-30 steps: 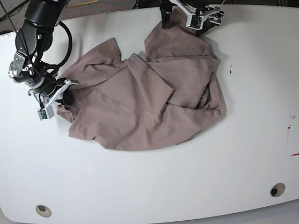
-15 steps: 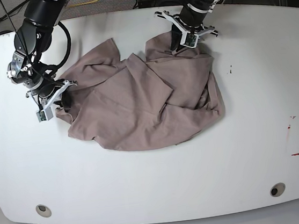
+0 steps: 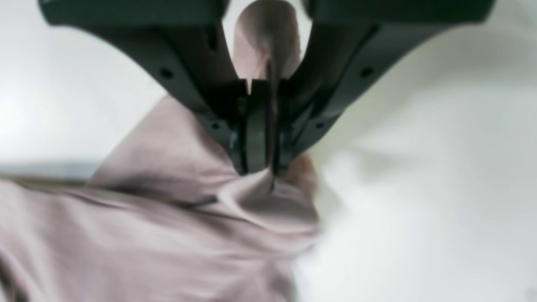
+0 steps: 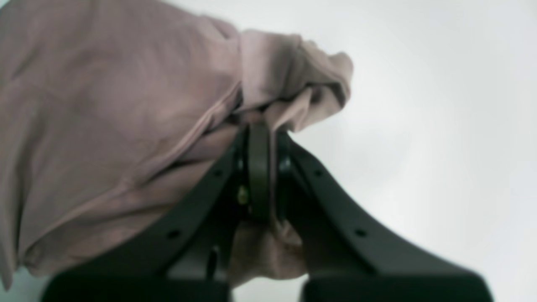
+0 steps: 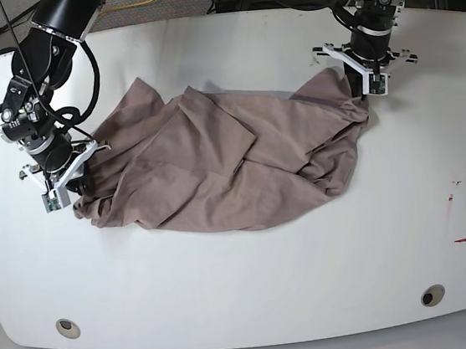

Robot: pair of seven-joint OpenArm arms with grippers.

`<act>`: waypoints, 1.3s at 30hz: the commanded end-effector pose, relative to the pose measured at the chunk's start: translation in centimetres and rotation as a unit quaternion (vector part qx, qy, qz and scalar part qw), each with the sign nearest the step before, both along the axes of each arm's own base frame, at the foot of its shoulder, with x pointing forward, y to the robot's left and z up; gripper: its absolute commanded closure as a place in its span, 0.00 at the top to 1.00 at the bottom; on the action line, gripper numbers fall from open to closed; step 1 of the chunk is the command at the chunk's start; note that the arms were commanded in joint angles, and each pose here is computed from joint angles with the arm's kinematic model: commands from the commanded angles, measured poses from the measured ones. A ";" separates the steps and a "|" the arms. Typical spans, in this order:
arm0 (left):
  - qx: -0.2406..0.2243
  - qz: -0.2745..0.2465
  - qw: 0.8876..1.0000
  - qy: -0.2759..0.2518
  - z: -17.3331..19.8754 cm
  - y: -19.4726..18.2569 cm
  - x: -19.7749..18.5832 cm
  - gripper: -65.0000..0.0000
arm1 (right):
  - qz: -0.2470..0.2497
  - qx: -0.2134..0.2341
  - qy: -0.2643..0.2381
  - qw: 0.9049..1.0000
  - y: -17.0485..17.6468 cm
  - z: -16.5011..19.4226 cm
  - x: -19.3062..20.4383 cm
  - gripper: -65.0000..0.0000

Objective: Fold the T-shirt properly
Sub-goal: 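Lift the shirt with both grippers and shake it out flat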

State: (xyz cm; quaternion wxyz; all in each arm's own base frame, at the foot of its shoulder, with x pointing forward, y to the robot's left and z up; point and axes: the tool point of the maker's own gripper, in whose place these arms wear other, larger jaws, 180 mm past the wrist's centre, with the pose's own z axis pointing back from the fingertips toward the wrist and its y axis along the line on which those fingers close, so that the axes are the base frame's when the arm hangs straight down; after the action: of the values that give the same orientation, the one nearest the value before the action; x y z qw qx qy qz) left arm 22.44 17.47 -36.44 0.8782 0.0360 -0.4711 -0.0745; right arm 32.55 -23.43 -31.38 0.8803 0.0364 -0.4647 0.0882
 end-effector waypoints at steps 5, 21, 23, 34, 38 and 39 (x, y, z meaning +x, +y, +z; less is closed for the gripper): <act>0.036 -0.003 0.997 -0.069 4.7 2.1 2.9 0.00 | 0.014 -0.048 -0.071 0.996 -1.0 6.0 2.8 0.00; 0.108 0.010 0.969 -0.223 15.6 6.6 11.1 0.00 | 0.051 -0.130 -0.149 0.979 -1.6 16.0 9.1 0.00; 0.114 0.014 0.965 -0.235 17.1 6.9 12.2 0.00 | 0.058 -0.141 -0.166 0.974 -1.3 17.7 9.8 0.00; 0.122 0.051 0.940 -0.315 27.1 8.1 16.8 0.00 | 0.083 -0.181 -0.229 0.953 -0.7 26.5 14.1 0.00; 0.130 0.060 0.923 -0.357 31.8 8.7 17.7 0.00 | 0.085 -0.208 -0.248 0.942 -1.1 30.4 15.2 0.00; 0.129 0.062 0.920 -0.365 32.7 8.7 17.8 0.00 | 0.084 -0.210 -0.255 0.940 -1.1 31.4 15.3 0.00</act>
State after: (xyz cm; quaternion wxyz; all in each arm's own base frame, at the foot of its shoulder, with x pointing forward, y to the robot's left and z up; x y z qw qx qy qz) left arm 40.36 25.42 -7.79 0.6763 0.1807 -0.7104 -0.0728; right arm 47.73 -23.87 -4.30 0.7387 -0.1157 -0.6062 0.2709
